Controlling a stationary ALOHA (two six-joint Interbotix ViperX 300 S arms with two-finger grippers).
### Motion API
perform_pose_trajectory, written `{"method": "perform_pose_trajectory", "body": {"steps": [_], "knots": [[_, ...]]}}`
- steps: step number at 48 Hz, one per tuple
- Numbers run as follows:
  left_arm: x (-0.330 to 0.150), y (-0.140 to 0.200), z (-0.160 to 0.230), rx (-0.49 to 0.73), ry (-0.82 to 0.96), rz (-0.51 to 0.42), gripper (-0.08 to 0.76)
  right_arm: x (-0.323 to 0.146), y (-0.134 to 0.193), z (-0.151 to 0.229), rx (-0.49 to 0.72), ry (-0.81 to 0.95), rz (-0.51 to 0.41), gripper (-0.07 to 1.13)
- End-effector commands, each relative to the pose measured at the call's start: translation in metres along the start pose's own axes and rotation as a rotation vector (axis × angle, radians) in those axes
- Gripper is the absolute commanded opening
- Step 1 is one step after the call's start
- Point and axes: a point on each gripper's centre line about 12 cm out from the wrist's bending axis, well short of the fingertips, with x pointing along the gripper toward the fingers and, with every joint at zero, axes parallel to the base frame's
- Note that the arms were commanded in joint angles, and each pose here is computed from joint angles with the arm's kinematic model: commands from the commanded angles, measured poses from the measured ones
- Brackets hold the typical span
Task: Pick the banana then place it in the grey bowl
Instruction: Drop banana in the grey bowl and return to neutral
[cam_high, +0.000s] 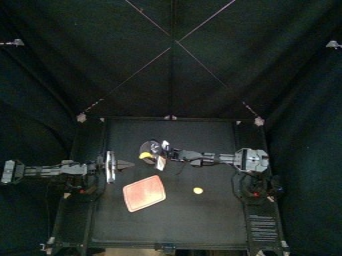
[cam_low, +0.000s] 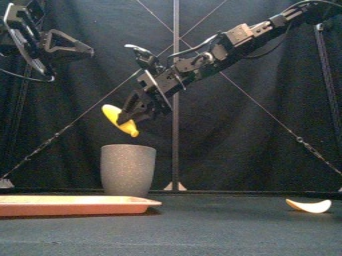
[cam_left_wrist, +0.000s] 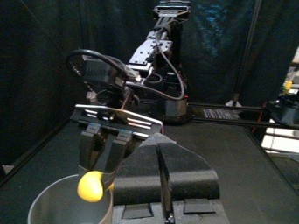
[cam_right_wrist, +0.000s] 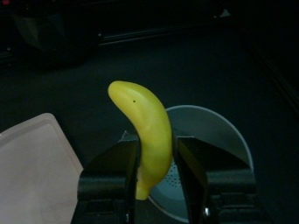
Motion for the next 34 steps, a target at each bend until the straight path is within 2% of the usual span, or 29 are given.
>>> {"method": "perform_pose_trajectory", "body": {"steps": [1,9,13,21,34], "knots": [[0.002,0.0,0.007,-0.001,-0.025,0.002,0.003,-0.006,-0.007,0.019,0.001,-0.057,-0.013,0.67],[0.002,0.0,0.007,-0.003,-0.025,0.002,0.003,0.0,-0.023,0.013,0.009,-0.044,-0.039,0.87],[0.002,0.001,0.006,-0.003,-0.022,0.004,0.003,0.001,-0.034,0.014,0.015,-0.053,-0.059,0.93],[0.002,0.0,0.006,-0.003,-0.022,0.002,0.003,0.001,-0.049,0.017,0.02,-0.078,-0.084,0.94],[0.001,0.001,0.004,-0.003,-0.015,0.004,0.003,-0.023,-0.041,0.037,0.015,-0.15,-0.073,0.94]]}}
